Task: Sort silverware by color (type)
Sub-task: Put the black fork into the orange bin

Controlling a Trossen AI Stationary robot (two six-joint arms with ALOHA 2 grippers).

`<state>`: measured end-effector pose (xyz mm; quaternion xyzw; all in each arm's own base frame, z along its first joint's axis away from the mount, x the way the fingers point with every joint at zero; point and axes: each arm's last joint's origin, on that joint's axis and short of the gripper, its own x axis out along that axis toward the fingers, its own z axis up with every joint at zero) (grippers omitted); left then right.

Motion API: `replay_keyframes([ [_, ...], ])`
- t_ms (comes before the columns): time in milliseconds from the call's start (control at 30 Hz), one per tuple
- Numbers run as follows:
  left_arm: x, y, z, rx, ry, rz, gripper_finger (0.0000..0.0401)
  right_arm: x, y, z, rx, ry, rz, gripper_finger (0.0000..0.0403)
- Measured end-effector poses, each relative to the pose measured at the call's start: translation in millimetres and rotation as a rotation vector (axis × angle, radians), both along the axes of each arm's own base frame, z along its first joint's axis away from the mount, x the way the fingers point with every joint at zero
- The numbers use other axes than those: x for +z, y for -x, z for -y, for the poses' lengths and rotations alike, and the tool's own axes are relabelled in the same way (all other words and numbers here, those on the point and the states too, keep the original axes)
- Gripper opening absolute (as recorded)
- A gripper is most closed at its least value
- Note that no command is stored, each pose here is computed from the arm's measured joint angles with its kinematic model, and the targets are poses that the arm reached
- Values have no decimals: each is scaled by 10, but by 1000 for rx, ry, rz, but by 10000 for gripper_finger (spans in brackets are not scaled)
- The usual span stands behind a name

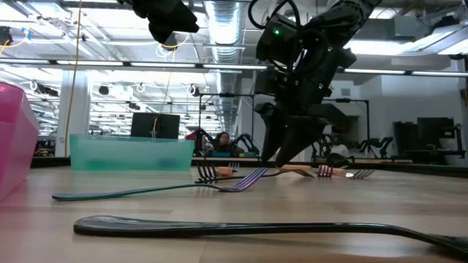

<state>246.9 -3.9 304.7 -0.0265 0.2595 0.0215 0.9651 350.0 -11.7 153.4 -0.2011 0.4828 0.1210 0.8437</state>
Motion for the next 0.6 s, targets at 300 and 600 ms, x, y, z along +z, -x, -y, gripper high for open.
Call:
replay_keyframes([
  [300, 1, 0, 0, 4, 8, 1, 89, -205, -88, 2, -1, -2, -17, 206],
  [600, 1, 0, 1, 3, 15, 0, 89, -203, -63, 43, -32, -18, -38, 182],
])
